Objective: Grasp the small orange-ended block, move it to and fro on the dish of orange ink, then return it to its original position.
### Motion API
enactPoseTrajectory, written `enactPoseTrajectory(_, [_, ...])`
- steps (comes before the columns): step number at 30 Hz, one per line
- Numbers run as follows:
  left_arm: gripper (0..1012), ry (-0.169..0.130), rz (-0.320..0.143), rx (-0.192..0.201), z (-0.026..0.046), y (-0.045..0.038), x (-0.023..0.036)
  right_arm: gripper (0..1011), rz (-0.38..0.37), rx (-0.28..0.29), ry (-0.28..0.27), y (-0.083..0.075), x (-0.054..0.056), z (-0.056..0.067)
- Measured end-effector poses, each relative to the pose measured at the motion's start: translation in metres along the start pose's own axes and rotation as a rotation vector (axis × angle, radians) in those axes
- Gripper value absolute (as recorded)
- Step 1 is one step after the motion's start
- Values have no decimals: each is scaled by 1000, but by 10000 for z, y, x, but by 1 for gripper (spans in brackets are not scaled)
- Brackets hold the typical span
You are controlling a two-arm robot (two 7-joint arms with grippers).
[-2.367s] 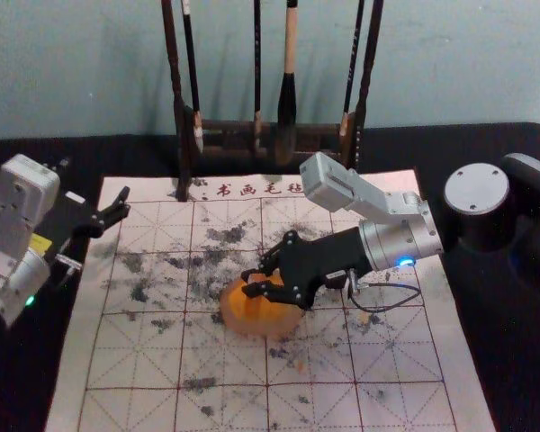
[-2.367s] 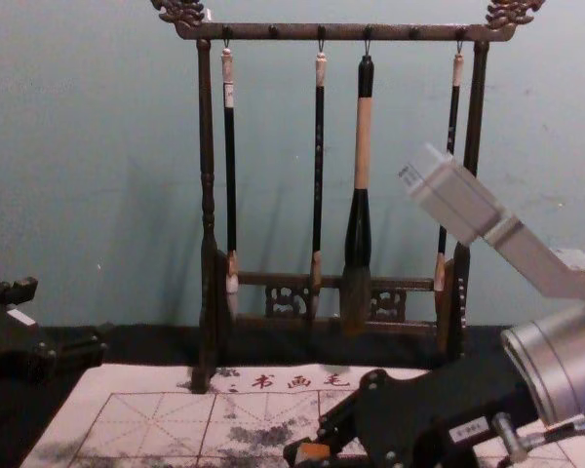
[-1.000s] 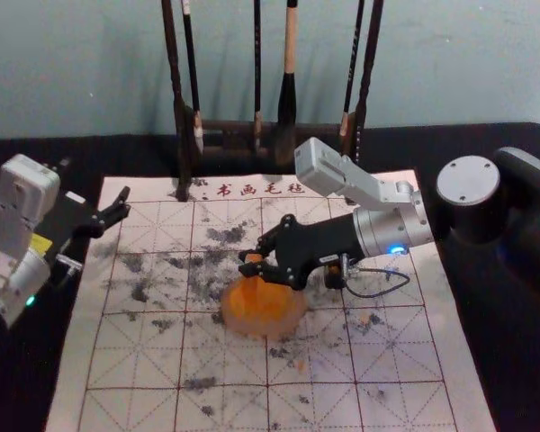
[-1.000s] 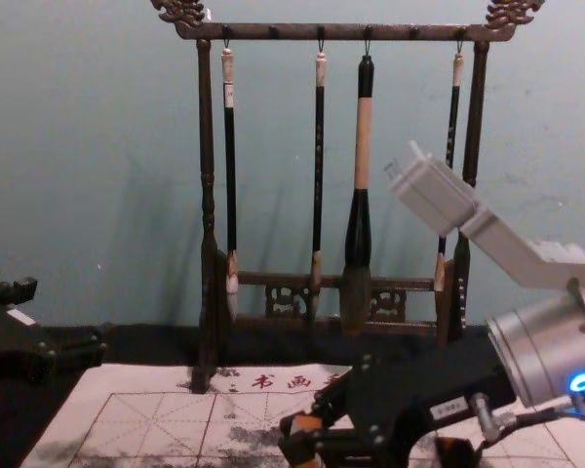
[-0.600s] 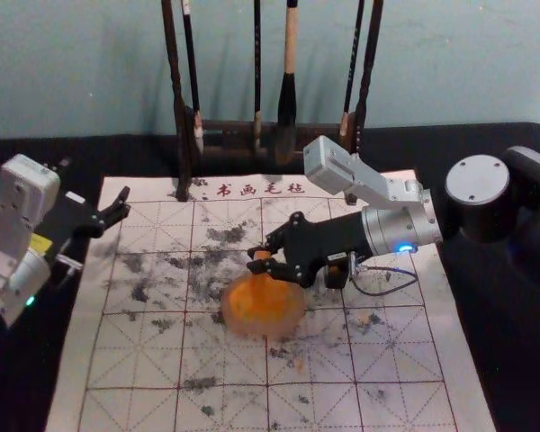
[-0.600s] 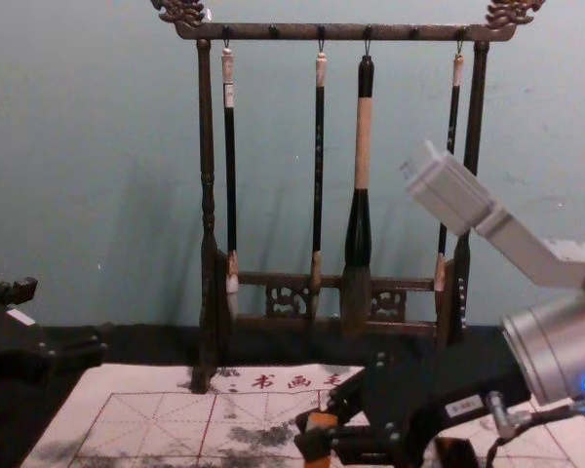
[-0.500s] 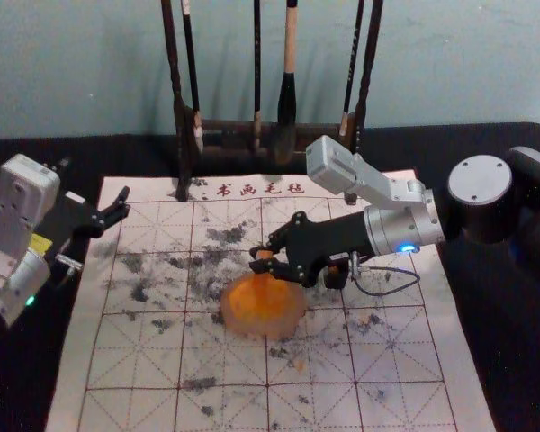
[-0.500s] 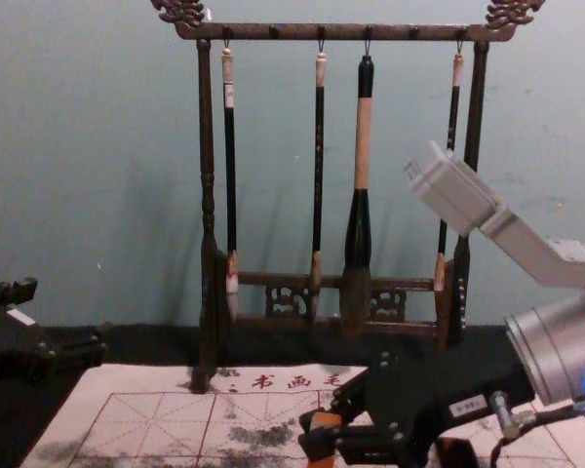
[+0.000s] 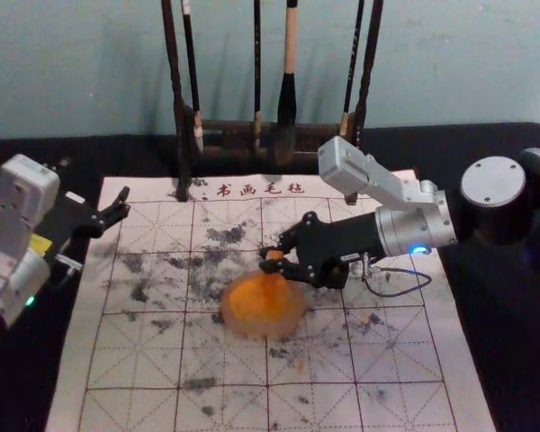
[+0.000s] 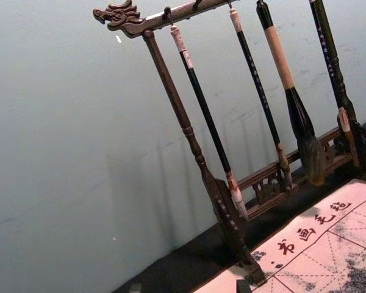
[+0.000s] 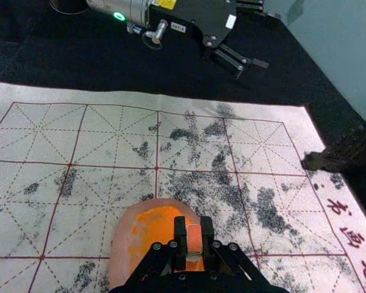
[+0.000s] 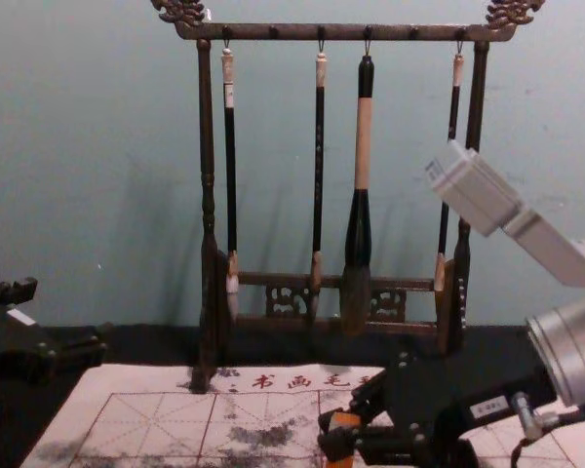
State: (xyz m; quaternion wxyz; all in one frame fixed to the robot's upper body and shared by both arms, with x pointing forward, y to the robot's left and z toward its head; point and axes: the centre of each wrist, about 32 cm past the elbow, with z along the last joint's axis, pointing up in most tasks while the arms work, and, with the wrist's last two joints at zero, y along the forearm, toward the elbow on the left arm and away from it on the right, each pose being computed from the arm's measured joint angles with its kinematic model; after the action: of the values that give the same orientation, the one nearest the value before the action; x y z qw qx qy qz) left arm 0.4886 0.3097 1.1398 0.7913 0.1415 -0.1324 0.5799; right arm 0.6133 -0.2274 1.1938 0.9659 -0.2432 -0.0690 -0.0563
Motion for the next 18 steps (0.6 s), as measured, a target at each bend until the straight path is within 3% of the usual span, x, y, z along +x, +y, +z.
enactPoseTrajectory(18, [1001, 0, 0, 0, 0, 0, 0, 136, 9, -1, -6, -79, -81, -18])
